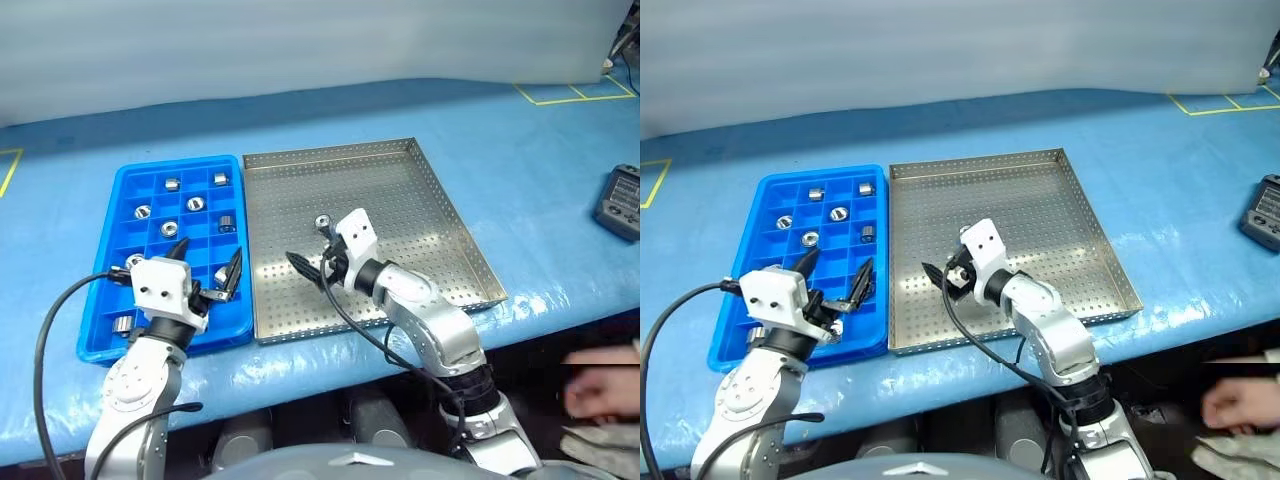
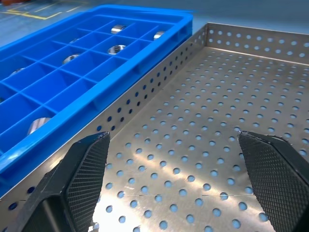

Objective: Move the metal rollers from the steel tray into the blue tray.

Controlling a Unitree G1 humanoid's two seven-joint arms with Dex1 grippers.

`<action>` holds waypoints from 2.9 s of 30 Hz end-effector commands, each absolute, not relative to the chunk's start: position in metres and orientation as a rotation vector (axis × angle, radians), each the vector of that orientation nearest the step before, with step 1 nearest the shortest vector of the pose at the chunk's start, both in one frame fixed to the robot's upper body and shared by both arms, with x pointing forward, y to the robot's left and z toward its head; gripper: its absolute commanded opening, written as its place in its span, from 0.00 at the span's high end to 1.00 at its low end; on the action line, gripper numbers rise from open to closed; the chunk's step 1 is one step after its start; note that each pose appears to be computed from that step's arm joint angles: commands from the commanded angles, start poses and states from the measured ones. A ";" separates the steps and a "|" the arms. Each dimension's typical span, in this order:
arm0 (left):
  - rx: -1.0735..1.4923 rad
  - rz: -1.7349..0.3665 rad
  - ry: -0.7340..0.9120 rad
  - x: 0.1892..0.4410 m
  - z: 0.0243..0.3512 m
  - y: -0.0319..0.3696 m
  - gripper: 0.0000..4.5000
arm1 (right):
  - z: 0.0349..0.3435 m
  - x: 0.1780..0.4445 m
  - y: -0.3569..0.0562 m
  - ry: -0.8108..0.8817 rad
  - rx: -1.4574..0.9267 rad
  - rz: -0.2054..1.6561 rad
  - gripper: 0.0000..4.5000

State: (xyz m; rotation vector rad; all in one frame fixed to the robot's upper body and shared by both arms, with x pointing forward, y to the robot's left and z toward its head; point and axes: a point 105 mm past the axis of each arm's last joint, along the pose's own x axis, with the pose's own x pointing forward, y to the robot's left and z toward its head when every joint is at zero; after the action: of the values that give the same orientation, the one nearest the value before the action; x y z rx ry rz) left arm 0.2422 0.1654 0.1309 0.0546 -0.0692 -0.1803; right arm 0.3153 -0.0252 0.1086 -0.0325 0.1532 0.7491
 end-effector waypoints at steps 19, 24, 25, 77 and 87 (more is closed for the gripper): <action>0.017 -0.221 -0.092 0.243 0.130 0.150 0.00 | 0.071 0.380 -0.037 0.229 0.003 0.361 0.01; 0.011 -0.207 -0.089 0.241 0.128 0.152 0.00 | 0.070 0.381 -0.036 0.232 0.017 0.366 0.30; 0.011 -0.205 -0.089 0.241 0.128 0.152 0.00 | 0.071 0.381 -0.035 0.230 0.022 0.371 0.34; 0.018 0.297 -0.140 0.181 0.137 0.210 0.00 | 0.112 0.311 0.164 0.169 -0.110 1.227 0.62; 0.013 0.268 -0.135 0.185 0.135 0.207 0.00 | 0.101 0.299 0.164 0.196 -0.122 1.296 0.05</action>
State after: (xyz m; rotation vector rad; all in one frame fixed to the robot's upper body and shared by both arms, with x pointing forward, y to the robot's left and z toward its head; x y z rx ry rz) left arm 0.1853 0.2098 0.1231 0.0051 -0.0859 0.2792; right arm 0.3425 0.1055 0.0913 -0.2110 0.1786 1.1486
